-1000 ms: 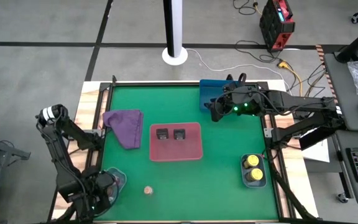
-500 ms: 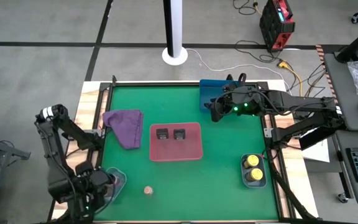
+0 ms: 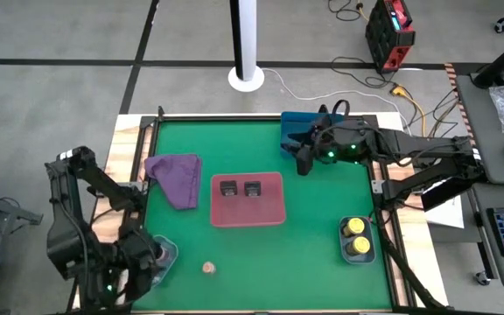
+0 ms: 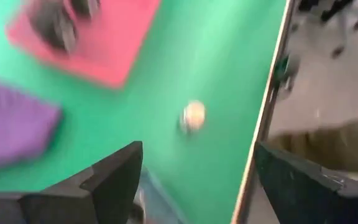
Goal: Sort spices by type
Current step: Put the brown seasoning bottle into the blue bin
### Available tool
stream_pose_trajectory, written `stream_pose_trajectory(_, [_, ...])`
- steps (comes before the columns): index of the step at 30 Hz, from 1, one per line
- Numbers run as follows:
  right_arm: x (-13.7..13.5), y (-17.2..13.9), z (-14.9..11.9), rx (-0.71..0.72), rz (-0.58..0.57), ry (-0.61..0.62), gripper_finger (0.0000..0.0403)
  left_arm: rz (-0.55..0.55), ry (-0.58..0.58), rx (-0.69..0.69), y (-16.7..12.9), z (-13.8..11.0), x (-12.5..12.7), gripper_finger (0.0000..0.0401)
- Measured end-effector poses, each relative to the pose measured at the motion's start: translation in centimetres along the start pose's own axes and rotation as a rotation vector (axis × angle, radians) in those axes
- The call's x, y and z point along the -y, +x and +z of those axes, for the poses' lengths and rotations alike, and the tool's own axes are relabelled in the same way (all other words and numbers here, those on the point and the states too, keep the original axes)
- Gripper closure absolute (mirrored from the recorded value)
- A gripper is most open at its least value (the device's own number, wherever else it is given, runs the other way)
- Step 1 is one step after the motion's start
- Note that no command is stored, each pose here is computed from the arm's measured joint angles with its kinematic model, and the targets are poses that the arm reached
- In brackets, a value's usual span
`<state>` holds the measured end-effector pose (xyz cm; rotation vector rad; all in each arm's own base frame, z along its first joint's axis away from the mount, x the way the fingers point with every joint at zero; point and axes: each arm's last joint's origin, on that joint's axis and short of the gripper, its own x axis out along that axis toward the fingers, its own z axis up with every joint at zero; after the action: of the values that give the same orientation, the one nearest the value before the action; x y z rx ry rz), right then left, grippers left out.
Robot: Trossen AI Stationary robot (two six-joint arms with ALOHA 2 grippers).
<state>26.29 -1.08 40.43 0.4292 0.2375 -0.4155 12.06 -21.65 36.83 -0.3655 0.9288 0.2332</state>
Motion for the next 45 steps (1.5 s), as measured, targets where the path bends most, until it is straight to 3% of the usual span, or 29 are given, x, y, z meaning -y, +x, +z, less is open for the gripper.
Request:
stream_pose_trajectory(3, [-1.0, -0.2, 0.7, 0.086, 0.065, -0.081, 0.0193, 0.010, 0.056, 0.102, -0.6, 2.6, -0.2, 0.0110])
stream_pose_trajectory(7, [-2.0, -0.6, 0.8, 0.135, 0.115, -0.160, 0.0193, 0.047, 0.156, 0.132, -0.4, 4.8, -0.6, 0.0110])
stream_pose_trajectory(15, [-2.9, -1.0, 0.2, 0.112, 0.158, -0.124, 0.0193, 0.130, 0.406, 0.122, 0.7, 6.5, -1.4, 0.0110])
stream_pose_trajectory(21, [-3.5, -1.4, -0.1, 0.102, 0.187, -0.129, 0.0193, 0.125, 0.601, 0.081, 1.4, 6.2, -1.3, 0.0110])
stream_pose_trajectory(25, [-3.7, -1.4, -0.2, 0.100, 0.192, -0.122, 0.0193, 0.114, 0.604, 0.091, 2.7, 5.8, -1.1, 0.0111])
stream_pose_trajectory(30, [-4.3, -1.8, -0.6, 0.085, 0.226, -0.106, 0.0193, 0.014, 0.570, 0.086, 5.2, 4.4, -0.9, 0.0119])
stream_pose_trajectory(39, [-6.8, -3.5, -2.2, 0.033, 0.323, -0.033, 0.0193, -0.197, 0.448, 0.021, 12.7, 1.3, -1.7, 0.0136])
stream_pose_trajectory(45, [-7.6, -4.5, -3.3, 0.013, 0.266, 0.008, 0.0193, -0.217, 0.368, 0.028, 14.7, -0.1, -2.3, 0.0136])
